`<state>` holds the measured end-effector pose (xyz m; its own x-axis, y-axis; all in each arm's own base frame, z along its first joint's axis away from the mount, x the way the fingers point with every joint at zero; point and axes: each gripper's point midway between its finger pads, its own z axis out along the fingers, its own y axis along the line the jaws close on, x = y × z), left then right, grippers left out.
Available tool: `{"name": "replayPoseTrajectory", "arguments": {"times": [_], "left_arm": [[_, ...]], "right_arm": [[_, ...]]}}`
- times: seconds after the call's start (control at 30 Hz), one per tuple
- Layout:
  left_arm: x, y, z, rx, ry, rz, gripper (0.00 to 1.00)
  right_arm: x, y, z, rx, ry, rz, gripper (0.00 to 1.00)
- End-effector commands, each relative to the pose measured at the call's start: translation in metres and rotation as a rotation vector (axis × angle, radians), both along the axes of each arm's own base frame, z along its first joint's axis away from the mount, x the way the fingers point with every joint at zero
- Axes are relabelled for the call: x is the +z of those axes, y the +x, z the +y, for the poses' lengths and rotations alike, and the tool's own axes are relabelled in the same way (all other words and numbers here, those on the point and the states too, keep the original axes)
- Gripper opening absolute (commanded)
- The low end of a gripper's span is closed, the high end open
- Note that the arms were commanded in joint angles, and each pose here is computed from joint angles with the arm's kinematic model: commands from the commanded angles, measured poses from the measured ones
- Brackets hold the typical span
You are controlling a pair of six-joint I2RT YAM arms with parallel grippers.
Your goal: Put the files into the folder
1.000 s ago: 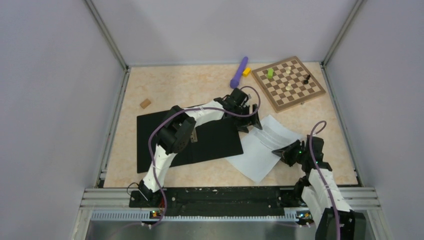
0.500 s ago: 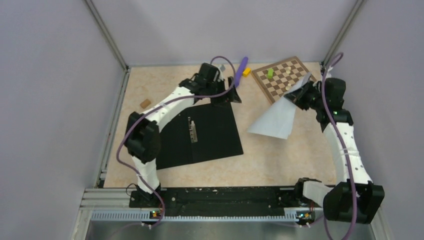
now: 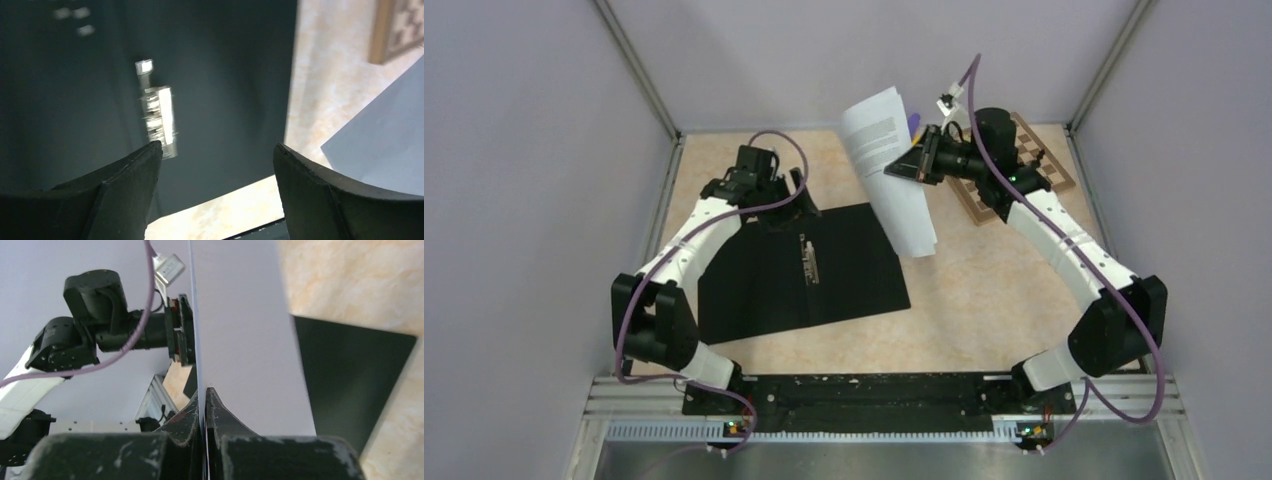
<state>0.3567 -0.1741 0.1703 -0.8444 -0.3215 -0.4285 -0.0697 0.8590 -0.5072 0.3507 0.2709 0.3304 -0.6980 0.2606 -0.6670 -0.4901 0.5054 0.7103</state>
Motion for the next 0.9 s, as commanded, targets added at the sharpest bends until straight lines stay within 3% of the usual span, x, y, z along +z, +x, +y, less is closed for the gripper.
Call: {"name": "replayPoseTrajectory", "arguments": {"times": [0.0,0.17,0.43,0.67,0.87], "left_arm": [[0.003,-0.017,0.062,0.147,0.088,-0.012,0.86],[-0.023,-0.038,0.104,0.256,0.15,0.057,0.86],[-0.068,-0.055,0.152,0.41,0.291,0.165,0.9],[-0.123,-0.046,0.14,0.421,0.242,0.292,0.89],[-0.144,-0.04,0.119,0.369,0.175,0.34,0.88]], "right_arm": [[-0.021,-0.004,0.014,0.061,0.067,0.043,0.0],[-0.077,-0.002,0.019,0.064,0.09,0.16,0.0],[-0.192,0.012,0.012,-0.004,-0.078,0.338,0.0],[-0.253,0.012,-0.001,-0.065,-0.187,0.427,0.0],[-0.287,0.0,-0.012,-0.103,-0.241,0.496,0.0]]}}
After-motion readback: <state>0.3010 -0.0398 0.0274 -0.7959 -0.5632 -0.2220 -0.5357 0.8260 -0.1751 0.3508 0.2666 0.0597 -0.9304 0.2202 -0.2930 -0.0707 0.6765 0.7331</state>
